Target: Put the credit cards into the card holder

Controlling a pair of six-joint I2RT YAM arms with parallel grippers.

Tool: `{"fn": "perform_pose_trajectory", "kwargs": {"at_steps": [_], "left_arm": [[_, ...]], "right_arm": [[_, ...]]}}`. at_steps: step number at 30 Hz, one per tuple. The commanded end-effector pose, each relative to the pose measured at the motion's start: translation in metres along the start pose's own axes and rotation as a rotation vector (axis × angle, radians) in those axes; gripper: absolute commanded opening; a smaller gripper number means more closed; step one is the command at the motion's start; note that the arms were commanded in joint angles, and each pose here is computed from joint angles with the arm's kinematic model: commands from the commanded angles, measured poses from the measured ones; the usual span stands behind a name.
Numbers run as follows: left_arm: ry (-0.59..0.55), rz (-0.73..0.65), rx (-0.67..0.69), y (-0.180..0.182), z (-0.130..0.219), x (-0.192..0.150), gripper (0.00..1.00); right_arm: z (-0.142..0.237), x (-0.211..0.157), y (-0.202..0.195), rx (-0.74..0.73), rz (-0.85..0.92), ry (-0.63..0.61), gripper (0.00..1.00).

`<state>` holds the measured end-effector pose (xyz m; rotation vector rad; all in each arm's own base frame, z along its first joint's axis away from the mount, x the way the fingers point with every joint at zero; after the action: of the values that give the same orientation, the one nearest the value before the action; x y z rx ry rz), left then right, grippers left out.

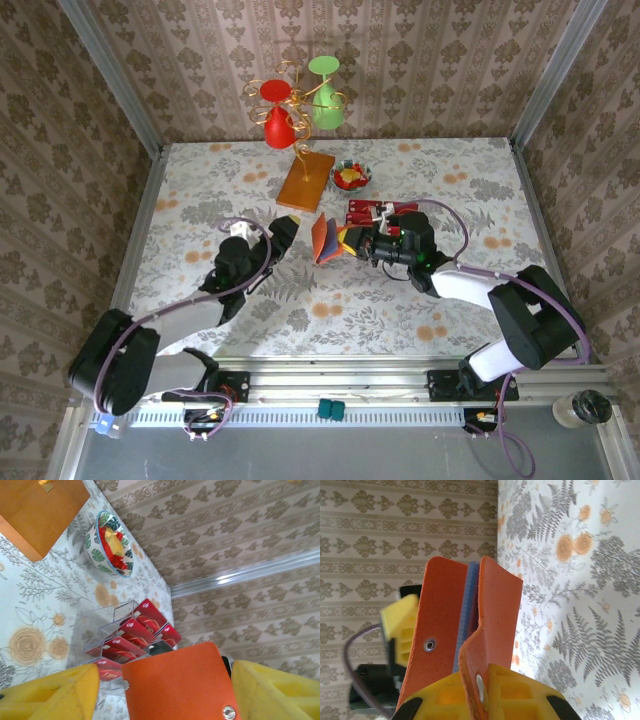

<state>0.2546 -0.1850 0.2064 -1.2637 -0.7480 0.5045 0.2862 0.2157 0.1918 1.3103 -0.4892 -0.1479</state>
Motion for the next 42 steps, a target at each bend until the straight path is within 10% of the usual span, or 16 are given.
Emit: {"fn": "perform_pose_trajectory", "kwargs": {"at_steps": [1, 17, 42], "left_arm": [[0.082, -0.184, 0.118, -0.017, 0.000, 0.000, 0.71], [0.442, -0.678, 0.484, -0.022, -0.025, -0.044, 0.76], [0.460, -0.712, 0.719, 0.066, 0.014, -0.055, 0.74]], "right_arm": [[0.005, -0.007, 0.005, 0.027, 0.040, 0.021, 0.00], [0.003, -0.016, -0.016, 0.004, 0.009, 0.026, 0.00], [-0.004, -0.056, -0.077, -0.079, -0.046, 0.017, 0.00]]}}
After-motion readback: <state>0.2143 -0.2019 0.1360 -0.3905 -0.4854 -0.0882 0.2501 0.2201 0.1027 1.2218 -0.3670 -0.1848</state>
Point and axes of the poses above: each hand's point on the last joint's axis, 136 mm out from that joint toward the fingers, its own z axis back along the fingers, its own y axis along the line the jaws close on, x = y × z, the point moved 7 cm from there along z, back along the fingers, and after that the axes turned 8 degrees about z, right-handed, at the moved point
